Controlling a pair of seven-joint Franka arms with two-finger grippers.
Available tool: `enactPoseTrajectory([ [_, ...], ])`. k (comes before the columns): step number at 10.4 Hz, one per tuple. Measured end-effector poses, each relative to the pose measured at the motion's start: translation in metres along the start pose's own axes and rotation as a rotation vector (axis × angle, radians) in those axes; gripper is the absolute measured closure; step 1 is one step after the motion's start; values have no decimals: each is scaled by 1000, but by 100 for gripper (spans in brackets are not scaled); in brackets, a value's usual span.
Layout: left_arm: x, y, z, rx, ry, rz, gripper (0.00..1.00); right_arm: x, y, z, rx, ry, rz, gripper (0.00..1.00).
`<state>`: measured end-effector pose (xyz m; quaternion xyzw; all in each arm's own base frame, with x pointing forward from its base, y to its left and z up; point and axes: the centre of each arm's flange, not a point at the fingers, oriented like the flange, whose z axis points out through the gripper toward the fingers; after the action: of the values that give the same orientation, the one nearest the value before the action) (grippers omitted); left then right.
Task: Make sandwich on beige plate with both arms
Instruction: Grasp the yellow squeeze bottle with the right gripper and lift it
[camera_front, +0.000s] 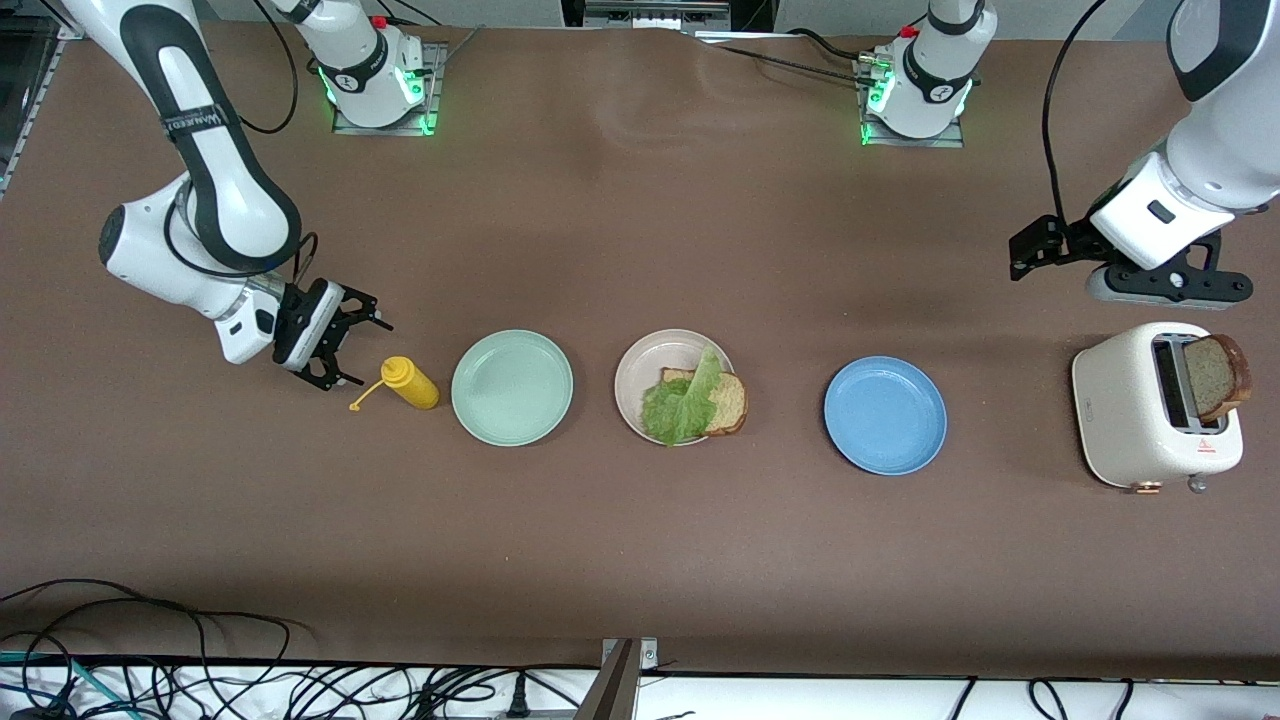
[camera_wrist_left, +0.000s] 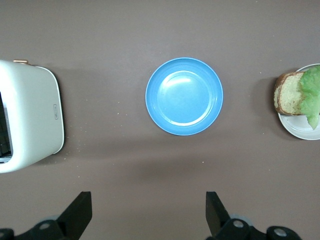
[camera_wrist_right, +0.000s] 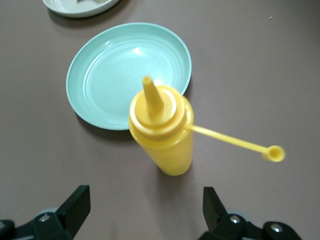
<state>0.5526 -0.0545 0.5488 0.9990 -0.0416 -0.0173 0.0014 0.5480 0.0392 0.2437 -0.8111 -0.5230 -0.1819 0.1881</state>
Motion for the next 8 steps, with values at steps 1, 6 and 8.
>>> enactPoseTrajectory([
  [1, 0, 6, 1, 1, -1, 11, 0, -3, 1, 5, 9, -2, -3, 0],
  [6, 3, 23, 8, 2, -12, 41, 0, -7, 16, 25, 29, 2, -32, 0],
  [8, 3, 22, 8, 2, -12, 40, 0, -2, 20, 31, 33, 9, -63, 0],
])
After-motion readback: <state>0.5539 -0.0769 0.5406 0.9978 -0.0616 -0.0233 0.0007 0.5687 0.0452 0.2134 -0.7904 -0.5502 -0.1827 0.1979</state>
